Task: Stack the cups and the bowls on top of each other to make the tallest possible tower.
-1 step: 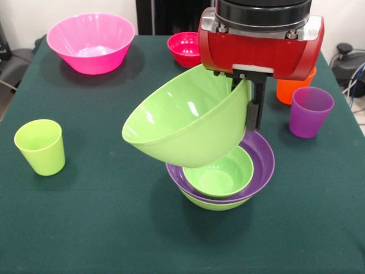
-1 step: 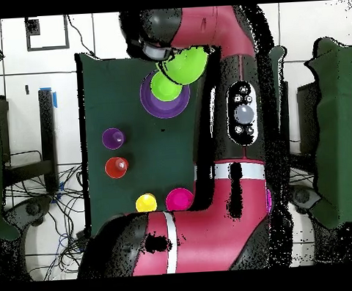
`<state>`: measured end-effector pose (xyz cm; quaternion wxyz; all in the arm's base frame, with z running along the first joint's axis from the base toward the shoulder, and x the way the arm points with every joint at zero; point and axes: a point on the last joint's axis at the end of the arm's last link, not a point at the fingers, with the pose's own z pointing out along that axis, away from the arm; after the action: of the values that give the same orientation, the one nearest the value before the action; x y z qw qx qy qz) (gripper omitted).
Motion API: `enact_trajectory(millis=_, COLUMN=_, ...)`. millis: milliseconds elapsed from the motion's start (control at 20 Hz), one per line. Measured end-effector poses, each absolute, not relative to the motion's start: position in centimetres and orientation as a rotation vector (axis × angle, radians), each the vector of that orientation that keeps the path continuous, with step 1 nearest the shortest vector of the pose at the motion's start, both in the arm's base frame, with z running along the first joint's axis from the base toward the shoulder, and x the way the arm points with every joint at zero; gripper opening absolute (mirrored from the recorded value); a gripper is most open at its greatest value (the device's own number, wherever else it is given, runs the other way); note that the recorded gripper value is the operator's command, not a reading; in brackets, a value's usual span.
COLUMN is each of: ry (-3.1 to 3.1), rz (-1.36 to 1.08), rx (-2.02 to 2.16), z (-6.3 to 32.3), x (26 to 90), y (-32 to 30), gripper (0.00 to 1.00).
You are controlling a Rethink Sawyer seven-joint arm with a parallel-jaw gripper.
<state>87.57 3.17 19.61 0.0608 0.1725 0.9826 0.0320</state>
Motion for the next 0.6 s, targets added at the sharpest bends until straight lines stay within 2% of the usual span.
enact_trajectory(millis=600, ry=2.929, rz=0.054, rx=0.528, z=18.8, x=87.7, y=1.9, gripper=0.00)
